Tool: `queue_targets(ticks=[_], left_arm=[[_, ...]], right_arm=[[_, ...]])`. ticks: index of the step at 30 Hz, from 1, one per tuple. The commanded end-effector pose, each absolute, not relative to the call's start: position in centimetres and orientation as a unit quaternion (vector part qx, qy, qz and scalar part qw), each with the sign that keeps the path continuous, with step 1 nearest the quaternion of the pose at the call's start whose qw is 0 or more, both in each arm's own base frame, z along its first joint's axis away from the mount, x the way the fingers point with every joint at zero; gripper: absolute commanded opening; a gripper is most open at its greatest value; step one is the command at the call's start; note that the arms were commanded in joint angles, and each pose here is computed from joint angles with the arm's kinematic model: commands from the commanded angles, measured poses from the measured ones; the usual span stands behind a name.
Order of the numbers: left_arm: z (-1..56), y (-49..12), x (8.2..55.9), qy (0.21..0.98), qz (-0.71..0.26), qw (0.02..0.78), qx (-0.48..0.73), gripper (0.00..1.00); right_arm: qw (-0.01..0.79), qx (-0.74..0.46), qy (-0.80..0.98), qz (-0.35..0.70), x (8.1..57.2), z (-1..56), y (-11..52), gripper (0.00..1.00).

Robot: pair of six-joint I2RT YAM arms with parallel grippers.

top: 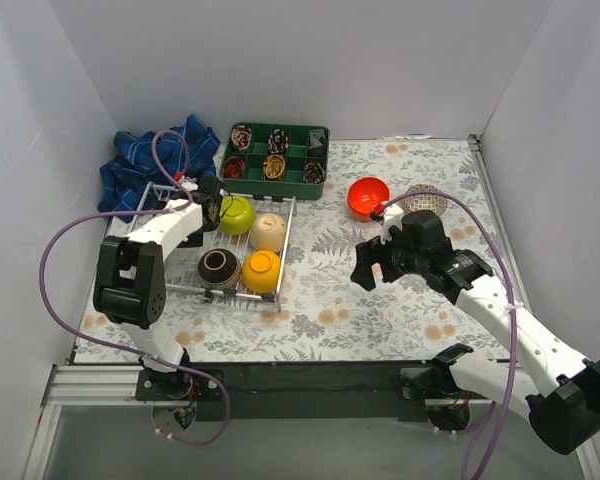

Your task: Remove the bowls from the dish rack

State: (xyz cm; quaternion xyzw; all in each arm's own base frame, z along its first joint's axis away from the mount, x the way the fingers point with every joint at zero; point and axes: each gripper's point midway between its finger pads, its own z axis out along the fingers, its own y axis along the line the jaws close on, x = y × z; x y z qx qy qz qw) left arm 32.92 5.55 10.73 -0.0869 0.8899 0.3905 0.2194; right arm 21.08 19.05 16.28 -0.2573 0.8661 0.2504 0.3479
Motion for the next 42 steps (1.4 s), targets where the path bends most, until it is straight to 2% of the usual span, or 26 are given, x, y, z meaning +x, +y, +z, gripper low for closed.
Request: queue_targets(ticks=[1,6,12,28,38,39,42], left_arm=[[13.0,7.5,33.1,0.868,0.414,0.245,-0.123,0.75],[12.2,8.1,33.7,0.867,0.413,0.245,-0.132,0.76],[10.3,8.5,33.2,0.873,0.422,0.21,-0.128,0.83],[6.9,8.4,31.4,0.882,0.426,0.155,-0.13,0.86],[7.4,4.9,32.4,0.895,0.391,0.178,-0.119,0.56],[7.7,4.7,32.7,0.894,0.393,0.182,-0.117,0.51],[8.7,3.8,33.8,0.892,0.39,0.199,-0.114,0.46]], right_arm=[[0.361,-0.268,0.855,0.258,21.3,16.8,19.4,0.98],[0.36,-0.269,0.855,0.259,21.1,16.7,19.4,0.99],[0.357,-0.269,0.856,0.26,21.1,16.3,19.5,0.98],[0.347,-0.271,0.857,0.266,21.0,15.8,19.8,0.99],[0.351,-0.272,0.856,0.265,21.1,16.0,19.8,0.99],[0.351,-0.272,0.856,0.265,21.1,16.0,19.8,0.99],[0.351,-0.273,0.855,0.267,21.1,16.1,19.8,0.98]])
